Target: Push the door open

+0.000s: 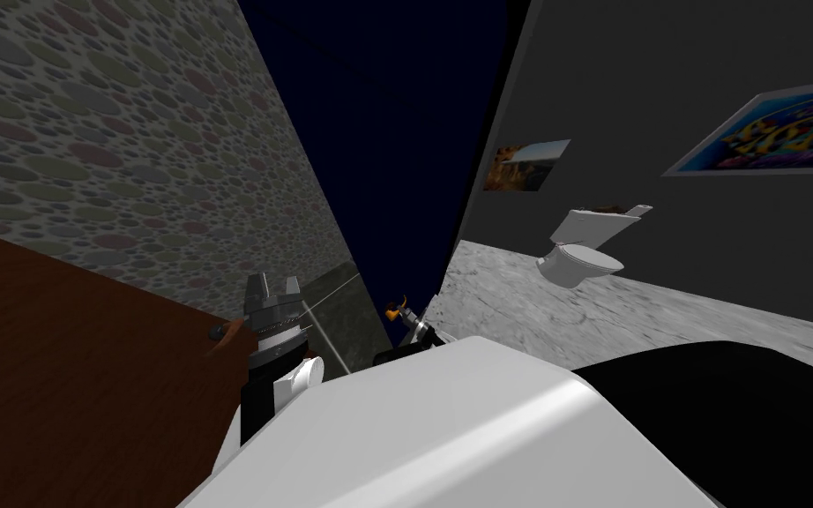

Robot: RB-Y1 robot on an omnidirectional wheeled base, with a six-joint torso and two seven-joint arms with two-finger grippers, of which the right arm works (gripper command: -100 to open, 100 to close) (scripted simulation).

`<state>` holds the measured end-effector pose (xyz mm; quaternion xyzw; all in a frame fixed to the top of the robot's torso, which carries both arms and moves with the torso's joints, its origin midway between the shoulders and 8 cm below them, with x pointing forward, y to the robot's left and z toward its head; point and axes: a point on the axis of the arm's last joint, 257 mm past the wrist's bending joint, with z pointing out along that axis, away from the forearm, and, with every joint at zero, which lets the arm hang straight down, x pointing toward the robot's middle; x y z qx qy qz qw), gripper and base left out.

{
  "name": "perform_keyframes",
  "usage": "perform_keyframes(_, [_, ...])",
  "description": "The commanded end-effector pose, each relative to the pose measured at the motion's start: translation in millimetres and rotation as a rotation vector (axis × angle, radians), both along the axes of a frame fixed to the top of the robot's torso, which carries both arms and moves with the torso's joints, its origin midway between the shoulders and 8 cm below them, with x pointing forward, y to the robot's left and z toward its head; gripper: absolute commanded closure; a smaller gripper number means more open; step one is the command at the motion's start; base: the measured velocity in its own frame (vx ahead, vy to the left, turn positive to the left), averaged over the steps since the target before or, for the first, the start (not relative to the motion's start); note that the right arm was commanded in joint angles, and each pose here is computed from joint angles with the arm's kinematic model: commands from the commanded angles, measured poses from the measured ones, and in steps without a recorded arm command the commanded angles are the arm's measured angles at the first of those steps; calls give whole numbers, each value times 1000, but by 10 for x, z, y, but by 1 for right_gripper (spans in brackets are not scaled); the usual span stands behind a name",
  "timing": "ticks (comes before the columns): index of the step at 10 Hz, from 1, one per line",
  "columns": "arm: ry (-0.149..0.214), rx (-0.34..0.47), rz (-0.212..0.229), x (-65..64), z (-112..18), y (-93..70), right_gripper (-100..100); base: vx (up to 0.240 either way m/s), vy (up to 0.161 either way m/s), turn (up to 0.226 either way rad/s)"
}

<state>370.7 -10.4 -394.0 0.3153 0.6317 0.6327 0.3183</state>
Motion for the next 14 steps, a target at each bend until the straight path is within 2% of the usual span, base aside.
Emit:
perform_keyframes(1, [-6,5,1,7,27,14,100,0,0,0])
perform_keyframes(2, [-2,-3,-22,60,0,-61,100,62,67,-37])
perform_keyframes(6, [-7,-8,-65,180,8,-180,100,115,135,-36])
perform_keyframes(9, [-12,-13,-123,328,18,-339,100,131,162,-50])
perform_keyframes(14, [-14,-16,-189,480,26,-518,100,109,123,-42])
